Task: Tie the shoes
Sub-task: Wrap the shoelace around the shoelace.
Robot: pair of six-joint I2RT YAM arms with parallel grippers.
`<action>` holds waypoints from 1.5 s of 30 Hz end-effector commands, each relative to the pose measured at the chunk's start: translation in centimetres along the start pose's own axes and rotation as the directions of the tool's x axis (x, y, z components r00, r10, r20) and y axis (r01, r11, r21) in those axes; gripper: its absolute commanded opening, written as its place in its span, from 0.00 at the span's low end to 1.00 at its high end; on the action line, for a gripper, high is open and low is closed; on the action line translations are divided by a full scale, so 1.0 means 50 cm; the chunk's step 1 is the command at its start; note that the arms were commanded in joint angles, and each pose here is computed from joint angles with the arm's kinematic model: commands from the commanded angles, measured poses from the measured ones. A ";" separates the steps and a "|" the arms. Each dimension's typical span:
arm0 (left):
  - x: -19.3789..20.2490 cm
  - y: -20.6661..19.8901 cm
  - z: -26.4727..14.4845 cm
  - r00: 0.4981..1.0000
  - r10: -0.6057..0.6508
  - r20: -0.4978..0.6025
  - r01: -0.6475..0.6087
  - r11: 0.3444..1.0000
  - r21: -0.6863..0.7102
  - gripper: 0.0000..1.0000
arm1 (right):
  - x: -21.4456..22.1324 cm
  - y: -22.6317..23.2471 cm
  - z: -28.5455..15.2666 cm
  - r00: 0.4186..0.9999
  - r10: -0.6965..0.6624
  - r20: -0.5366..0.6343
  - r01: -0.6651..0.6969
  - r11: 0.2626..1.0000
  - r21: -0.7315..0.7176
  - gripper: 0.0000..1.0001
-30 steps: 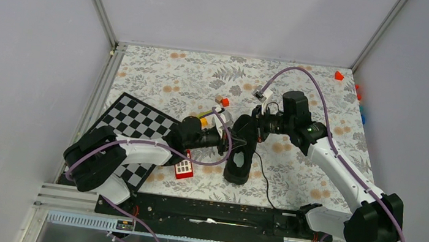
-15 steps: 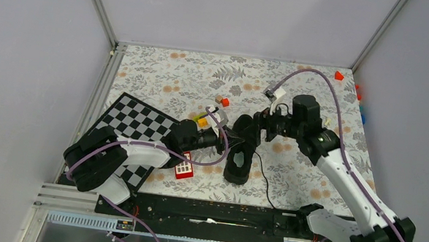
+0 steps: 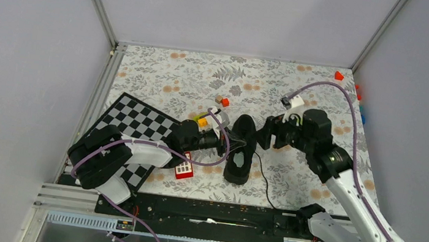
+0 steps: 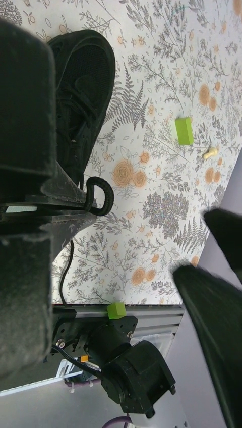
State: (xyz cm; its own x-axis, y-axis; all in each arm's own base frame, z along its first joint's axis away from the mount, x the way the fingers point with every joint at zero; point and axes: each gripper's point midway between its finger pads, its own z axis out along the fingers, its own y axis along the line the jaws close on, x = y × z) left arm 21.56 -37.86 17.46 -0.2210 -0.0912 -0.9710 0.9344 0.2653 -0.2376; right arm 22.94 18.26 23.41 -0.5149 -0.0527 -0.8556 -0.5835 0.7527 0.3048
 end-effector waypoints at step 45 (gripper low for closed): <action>-0.066 -0.023 0.013 0.995 0.065 0.070 -0.070 0.995 0.069 0.00 | -0.001 0.067 0.116 0.998 0.003 -0.070 -0.013 0.989 -0.147 0.00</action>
State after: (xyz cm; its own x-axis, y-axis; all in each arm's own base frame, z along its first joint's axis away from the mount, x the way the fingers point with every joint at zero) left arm 21.36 -38.25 17.09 -0.2295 -0.0546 -0.9718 0.9418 0.2396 -0.2359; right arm 23.78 25.00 20.11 -0.6175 -0.1448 -0.7732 -0.6661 0.6191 0.4160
